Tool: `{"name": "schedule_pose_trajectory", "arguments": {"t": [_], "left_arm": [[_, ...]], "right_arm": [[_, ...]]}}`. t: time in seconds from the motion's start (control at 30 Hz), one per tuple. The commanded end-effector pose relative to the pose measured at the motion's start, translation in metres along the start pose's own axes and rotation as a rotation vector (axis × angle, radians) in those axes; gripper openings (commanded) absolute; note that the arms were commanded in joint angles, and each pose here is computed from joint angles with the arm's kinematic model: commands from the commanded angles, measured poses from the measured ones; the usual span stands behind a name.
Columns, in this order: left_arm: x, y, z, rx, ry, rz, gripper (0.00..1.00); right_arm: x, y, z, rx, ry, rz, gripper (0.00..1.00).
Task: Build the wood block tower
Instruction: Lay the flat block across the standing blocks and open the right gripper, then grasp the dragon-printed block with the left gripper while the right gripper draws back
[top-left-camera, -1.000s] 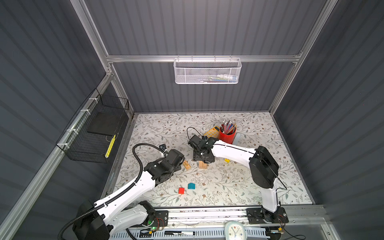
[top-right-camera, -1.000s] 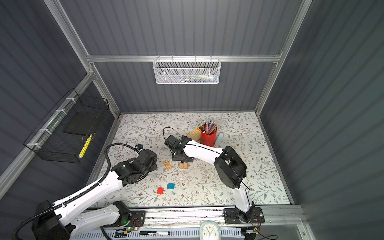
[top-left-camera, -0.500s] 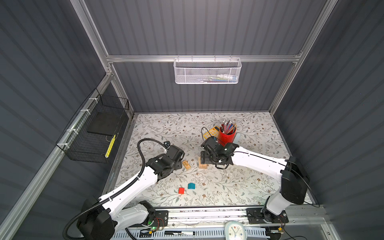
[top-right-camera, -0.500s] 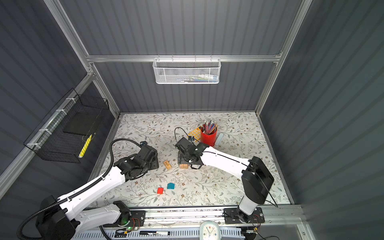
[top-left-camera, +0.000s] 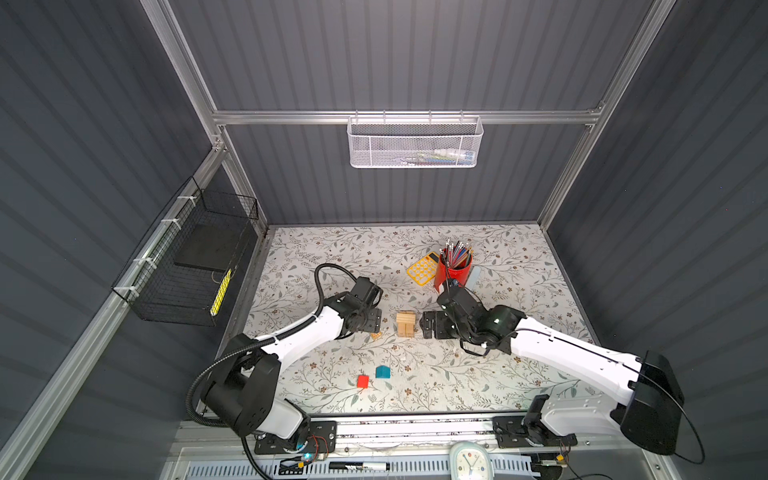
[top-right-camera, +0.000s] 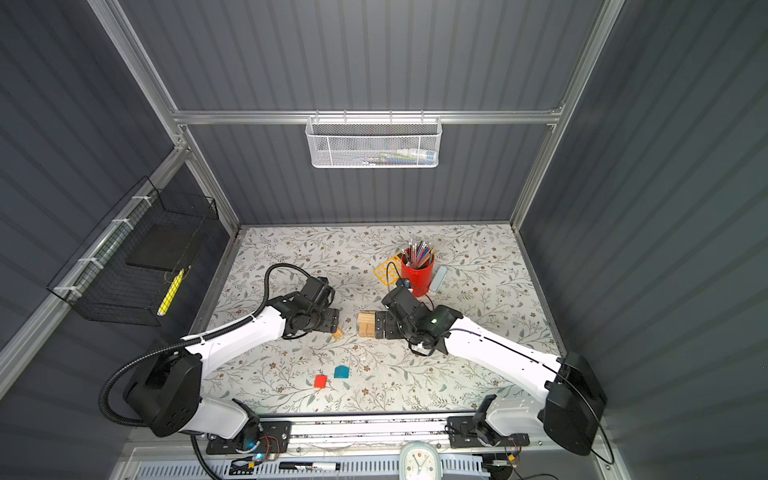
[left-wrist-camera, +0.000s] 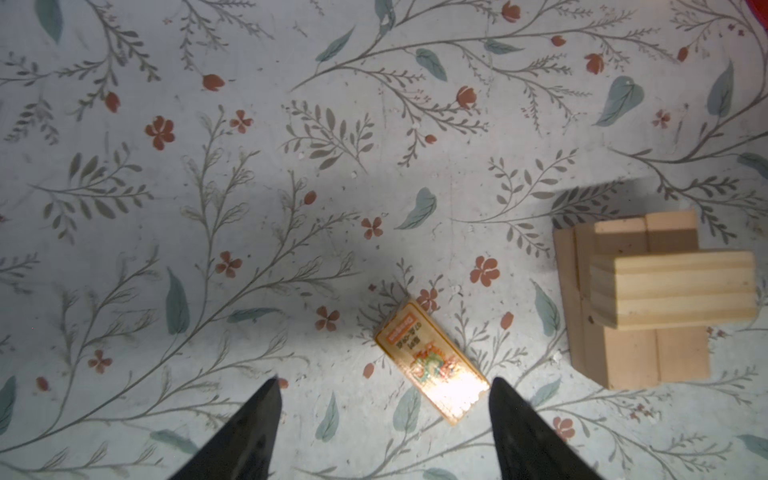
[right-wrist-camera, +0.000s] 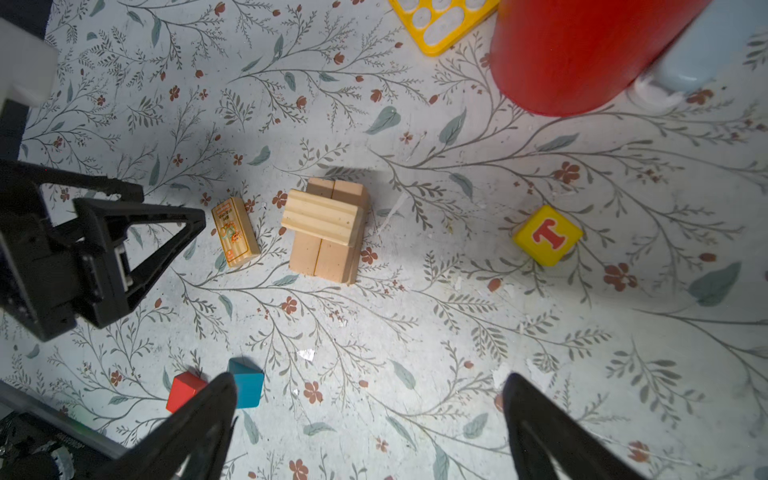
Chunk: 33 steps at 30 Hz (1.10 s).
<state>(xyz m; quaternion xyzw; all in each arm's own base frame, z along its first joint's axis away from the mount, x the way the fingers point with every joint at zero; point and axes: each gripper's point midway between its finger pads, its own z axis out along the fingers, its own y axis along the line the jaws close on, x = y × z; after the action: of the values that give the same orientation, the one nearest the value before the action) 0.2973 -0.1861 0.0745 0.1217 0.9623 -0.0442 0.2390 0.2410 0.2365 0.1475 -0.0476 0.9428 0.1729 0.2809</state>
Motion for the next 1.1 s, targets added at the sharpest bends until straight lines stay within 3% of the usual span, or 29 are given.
{"name": "schedule_pose_trajectory", "arguments": {"t": [0.0,0.4,0.67,1.07], "left_arm": [[-0.016,-0.013,0.009,0.052,-0.006,0.062,0.8],[0.001,-0.025,0.044,0.094,0.112,0.105,0.8],[0.029,-0.03,0.042,0.149,0.194,0.078,0.76],[0.04,-0.027,0.028,0.149,0.198,0.032,0.71]], "right_arm": [[0.0,-0.003,-0.008,-0.057,-0.031,0.0,0.99],[0.001,-0.024,-0.015,-0.051,-0.046,0.04,0.99],[0.001,-0.028,-0.012,-0.043,-0.037,0.045,0.99],[0.005,-0.03,-0.005,-0.034,-0.008,0.054,0.99]]}}
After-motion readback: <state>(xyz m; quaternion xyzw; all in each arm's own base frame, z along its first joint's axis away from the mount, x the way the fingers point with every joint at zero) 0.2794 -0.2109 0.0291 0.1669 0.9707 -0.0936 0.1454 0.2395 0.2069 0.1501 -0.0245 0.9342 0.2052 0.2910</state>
